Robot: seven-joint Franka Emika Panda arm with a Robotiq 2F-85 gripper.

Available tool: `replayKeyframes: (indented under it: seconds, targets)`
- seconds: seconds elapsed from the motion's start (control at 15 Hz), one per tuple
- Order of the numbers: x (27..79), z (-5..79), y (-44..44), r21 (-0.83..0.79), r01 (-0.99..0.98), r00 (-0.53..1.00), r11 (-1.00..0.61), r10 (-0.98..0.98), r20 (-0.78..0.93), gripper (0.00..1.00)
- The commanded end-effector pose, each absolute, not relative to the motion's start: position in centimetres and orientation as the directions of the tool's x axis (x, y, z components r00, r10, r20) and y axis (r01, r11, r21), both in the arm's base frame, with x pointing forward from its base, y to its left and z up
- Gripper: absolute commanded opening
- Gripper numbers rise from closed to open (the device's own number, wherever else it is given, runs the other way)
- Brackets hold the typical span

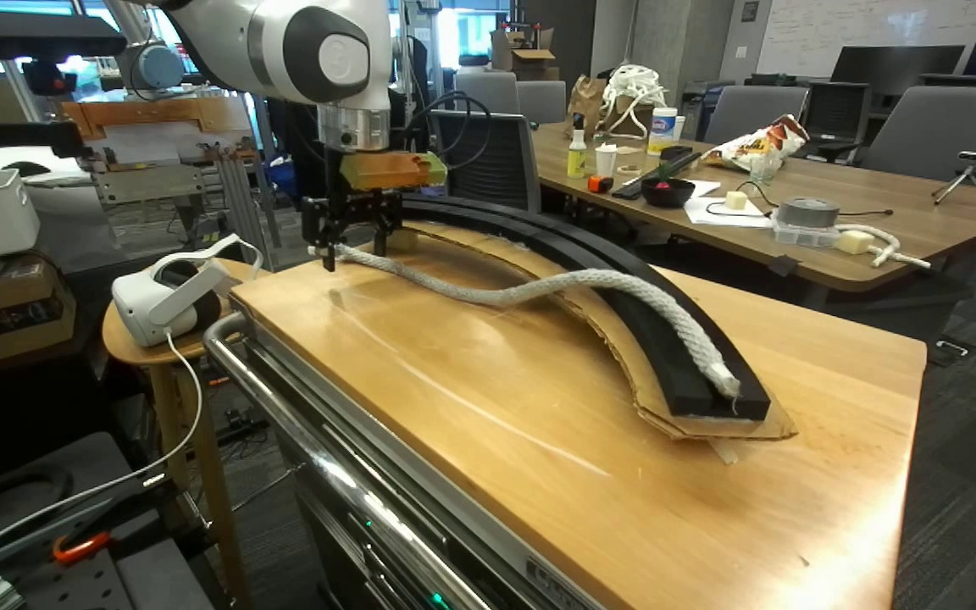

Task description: Put the rope along the center of the black object

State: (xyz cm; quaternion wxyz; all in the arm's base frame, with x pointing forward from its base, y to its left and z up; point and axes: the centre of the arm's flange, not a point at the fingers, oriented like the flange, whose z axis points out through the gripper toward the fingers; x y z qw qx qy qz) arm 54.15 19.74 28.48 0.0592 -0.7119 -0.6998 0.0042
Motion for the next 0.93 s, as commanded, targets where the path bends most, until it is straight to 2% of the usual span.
replayKeyframes:
  seconds: [0.0, 0.33, 0.53, 0.87]
  targets:
    - [55.5, 28.1, 19.5, -0.088, 0.996, 0.04, -0.034, 0.997, 0.066, 0.58]
    - [56.3, 28.2, 19.2, -0.082, 0.995, 0.055, -0.05, 0.997, 0.06, 0.18]
    - [56.4, 28.5, 19.1, -0.074, 0.996, 0.058, -0.054, 0.997, 0.058, 0.0]
    - [56.0, 30.4, 19.0, -0.038, 0.998, 0.047, -0.045, 0.998, 0.048, 0.03]
